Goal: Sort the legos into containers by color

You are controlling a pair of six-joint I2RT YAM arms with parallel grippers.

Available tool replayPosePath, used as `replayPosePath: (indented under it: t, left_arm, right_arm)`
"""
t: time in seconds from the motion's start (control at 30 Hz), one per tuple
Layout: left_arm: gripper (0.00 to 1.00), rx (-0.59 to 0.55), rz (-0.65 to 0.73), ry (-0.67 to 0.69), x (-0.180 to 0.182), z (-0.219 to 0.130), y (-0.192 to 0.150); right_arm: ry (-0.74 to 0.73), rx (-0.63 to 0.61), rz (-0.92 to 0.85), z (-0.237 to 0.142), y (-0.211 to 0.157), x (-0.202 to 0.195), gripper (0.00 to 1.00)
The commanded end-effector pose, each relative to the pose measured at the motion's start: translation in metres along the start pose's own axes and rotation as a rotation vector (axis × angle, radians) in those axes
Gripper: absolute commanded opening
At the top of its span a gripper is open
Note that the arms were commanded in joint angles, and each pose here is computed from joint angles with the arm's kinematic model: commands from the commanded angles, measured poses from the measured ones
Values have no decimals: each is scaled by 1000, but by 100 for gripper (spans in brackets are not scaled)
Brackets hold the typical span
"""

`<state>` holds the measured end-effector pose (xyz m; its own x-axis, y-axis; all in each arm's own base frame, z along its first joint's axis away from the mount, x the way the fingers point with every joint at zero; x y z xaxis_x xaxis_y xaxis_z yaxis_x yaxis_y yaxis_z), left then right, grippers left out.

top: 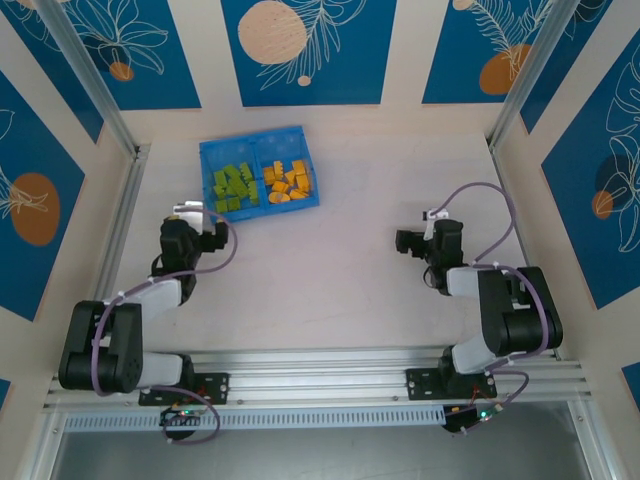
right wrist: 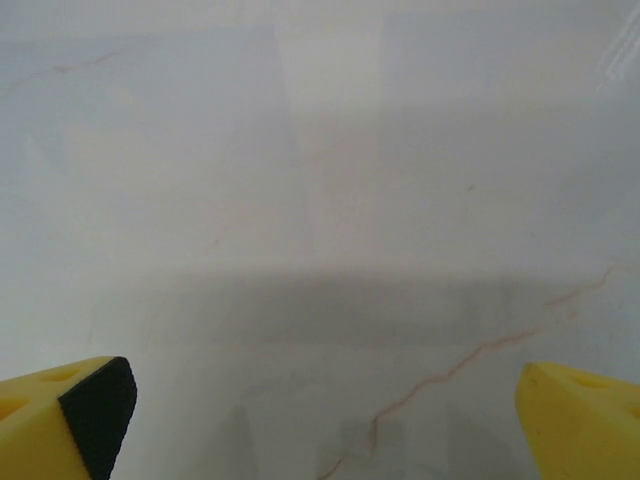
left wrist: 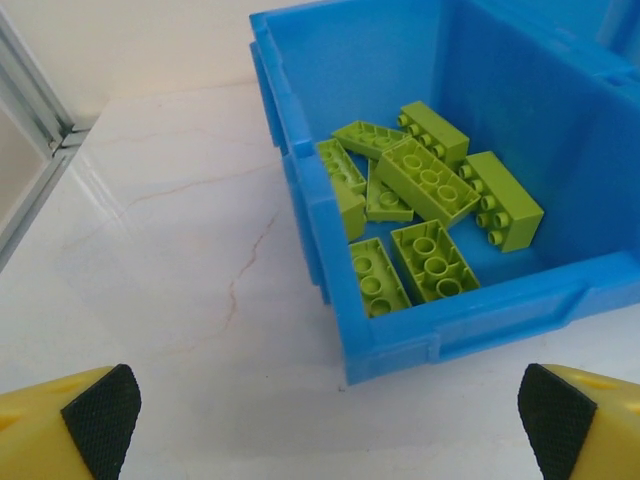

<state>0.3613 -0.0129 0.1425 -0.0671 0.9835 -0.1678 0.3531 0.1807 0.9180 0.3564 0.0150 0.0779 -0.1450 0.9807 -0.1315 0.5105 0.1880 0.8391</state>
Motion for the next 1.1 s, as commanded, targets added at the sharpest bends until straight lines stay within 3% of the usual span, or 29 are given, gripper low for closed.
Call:
replayPosePath:
  t: [0.0,0.1,0.17,0.3,0.33,0.4,0.43,0.5,1.07]
  left_arm:
    - [100,43,-18,-74,-9,-2,3]
    - [100,9,-54,-70,-2,-11,-23]
    - [100,-27,15,-152,-15,-12,-17]
    - [100,1,0,-113,-3,13,-43]
    - [100,-63,-10,-111,-3,16,-36]
    - [100,24,9,-115,-5,16,-44]
    - [100,-18,13,-148,-9,17,-39]
    - [100,42,7,-121,-6,19,-43]
    - [100,38,4,-104,-5,21,-40]
  right_arm:
    - [45,-227,16,-6,27,-3,99]
    - [25,-204,-3,-4,30,-2,99]
    - [20,-192,-10,-4,29,-1,99]
    - [17,-187,-10,-4,28,-1,99]
    - [18,-192,-11,-4,29,-1,99]
    - [20,-189,-10,-4,28,-1,100]
    - [22,-192,-10,-4,29,-1,100]
    - [21,-191,-8,-4,29,-1,99]
    - [37,-194,-3,-5,30,-1,99]
Point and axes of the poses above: each hand's point on the last joint's axis, 136 mm out from that joint toward the fingers, its own z axis out along the fingers, its own x axis along the line the jaws close on, y = z × x, the point moved 3 cm from there along -z, back along the fingers, and after that the axes turned 15 degrees about -z, right-handed, at the moved point
